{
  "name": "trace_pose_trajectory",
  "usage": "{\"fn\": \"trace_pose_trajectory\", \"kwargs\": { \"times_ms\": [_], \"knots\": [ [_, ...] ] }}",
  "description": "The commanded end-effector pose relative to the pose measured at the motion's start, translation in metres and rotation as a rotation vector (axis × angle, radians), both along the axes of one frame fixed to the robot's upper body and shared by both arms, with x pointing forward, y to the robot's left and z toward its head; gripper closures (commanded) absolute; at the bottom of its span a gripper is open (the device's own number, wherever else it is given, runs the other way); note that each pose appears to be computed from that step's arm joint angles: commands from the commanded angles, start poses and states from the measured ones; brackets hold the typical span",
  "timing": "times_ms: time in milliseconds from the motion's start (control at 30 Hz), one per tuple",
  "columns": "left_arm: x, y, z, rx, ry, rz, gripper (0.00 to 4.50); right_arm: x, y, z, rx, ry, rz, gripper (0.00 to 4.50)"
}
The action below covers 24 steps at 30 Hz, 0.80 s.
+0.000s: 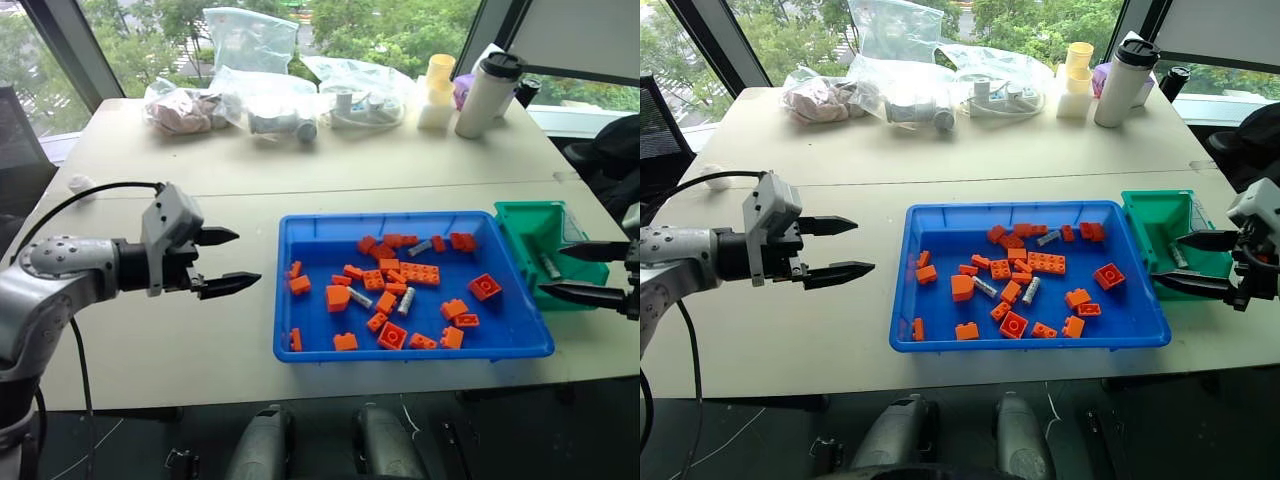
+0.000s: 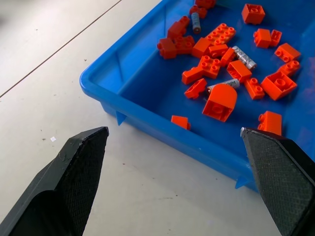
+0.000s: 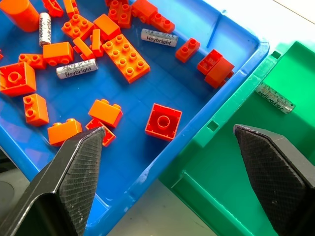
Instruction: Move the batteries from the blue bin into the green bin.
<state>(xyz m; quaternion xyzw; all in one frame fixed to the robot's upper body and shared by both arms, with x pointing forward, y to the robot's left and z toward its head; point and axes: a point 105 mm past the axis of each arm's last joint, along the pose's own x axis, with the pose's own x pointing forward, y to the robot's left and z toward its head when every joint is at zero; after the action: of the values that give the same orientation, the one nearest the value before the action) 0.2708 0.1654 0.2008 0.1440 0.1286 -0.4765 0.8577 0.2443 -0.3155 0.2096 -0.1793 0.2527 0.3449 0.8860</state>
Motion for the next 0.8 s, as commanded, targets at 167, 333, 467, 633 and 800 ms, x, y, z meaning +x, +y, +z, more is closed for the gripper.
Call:
{"fn": "trace_pose_trajectory", "kwargs": {
  "times_ms": [167, 333, 467, 633, 800],
  "knots": [
    [0.005, 0.0, 0.01, -0.005, -0.068, 0.013, 0.0, 0.0, 0.004, 0.009, -0.018, -0.04, 0.017, 0.18],
    [0.004, -0.001, 0.007, 0.0, -0.066, 0.008, 0.0, 0.0, 0.006, 0.009, -0.026, -0.042, 0.021, 0.18],
    [0.004, -0.001, 0.006, 0.004, -0.063, 0.005, 0.0, 0.001, 0.007, 0.01, -0.029, -0.043, 0.021, 0.18],
    [0.002, 0.002, -0.003, 0.062, -0.074, 0.003, 0.0, 0.007, 0.011, 0.008, -0.019, -0.083, 0.038, 0.18],
    [0.003, 0.008, -0.001, 0.089, -0.08, -0.007, 0.0, 0.012, 0.018, 0.008, -0.02, -0.077, 0.064, 0.18]
  ]
}}
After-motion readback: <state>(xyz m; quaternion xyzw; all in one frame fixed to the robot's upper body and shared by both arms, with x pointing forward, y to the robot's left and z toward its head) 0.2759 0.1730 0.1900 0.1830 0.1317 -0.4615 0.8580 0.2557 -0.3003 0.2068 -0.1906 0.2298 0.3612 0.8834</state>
